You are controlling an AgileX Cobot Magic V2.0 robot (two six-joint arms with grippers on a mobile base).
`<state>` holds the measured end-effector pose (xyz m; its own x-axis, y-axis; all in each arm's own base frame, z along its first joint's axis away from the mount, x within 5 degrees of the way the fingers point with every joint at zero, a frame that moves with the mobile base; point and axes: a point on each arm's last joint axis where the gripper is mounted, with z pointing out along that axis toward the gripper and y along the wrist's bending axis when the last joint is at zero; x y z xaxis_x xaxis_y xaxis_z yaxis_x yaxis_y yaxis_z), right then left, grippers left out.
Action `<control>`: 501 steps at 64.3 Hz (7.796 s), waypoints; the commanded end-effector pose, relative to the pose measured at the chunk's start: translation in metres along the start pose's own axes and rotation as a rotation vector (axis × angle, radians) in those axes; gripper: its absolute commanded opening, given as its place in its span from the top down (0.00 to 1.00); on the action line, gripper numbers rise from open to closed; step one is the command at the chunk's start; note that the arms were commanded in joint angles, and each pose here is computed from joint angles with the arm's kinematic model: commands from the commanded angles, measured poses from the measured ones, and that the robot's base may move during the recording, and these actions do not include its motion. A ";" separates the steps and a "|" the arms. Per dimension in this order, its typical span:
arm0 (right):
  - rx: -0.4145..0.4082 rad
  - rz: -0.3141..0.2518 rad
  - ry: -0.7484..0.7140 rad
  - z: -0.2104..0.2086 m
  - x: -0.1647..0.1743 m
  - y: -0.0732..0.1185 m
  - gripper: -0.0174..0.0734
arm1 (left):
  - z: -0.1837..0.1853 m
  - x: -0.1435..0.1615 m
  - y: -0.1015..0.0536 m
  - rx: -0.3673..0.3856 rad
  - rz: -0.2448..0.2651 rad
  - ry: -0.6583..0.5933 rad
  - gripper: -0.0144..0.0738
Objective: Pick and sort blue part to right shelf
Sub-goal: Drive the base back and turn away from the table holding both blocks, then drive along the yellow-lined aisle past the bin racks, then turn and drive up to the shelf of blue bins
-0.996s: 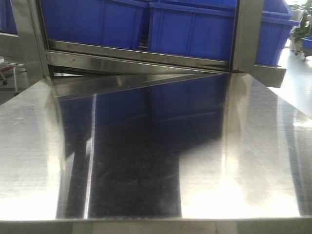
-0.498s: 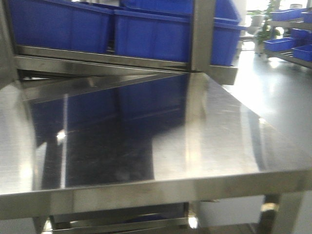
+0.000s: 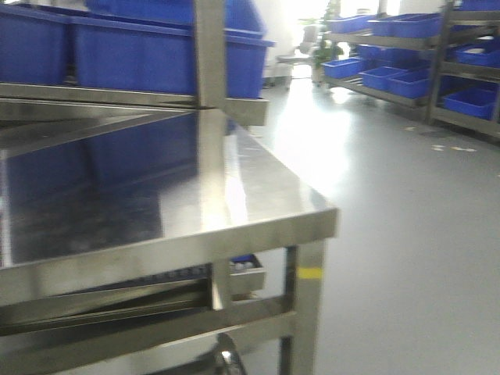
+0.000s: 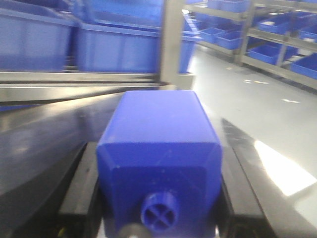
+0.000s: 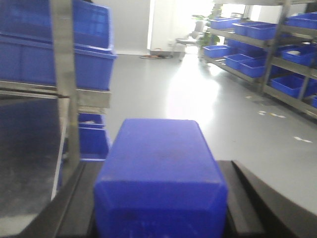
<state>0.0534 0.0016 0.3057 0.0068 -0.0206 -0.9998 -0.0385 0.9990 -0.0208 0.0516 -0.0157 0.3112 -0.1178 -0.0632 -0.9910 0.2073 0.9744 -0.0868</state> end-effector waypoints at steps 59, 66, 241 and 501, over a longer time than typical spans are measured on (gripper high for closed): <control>0.007 -0.017 -0.114 -0.002 -0.018 0.000 0.36 | -0.003 -0.017 0.000 -0.008 -0.013 -0.107 0.40; 0.007 -0.017 -0.114 -0.002 -0.018 0.000 0.36 | -0.003 -0.017 0.000 -0.008 -0.013 -0.107 0.40; 0.007 -0.017 -0.114 -0.002 -0.018 0.000 0.36 | -0.003 -0.017 0.000 -0.007 -0.013 -0.107 0.40; 0.007 -0.017 -0.098 -0.001 -0.016 -0.001 0.36 | -0.003 -0.017 0.000 -0.007 -0.013 -0.107 0.40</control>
<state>0.0534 0.0013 0.3041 -0.0110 -0.0270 -0.9996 -0.0364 0.9990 -0.0266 0.0516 -0.0157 0.3112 -0.1178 -0.0632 -0.9910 0.2073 0.9744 -0.0868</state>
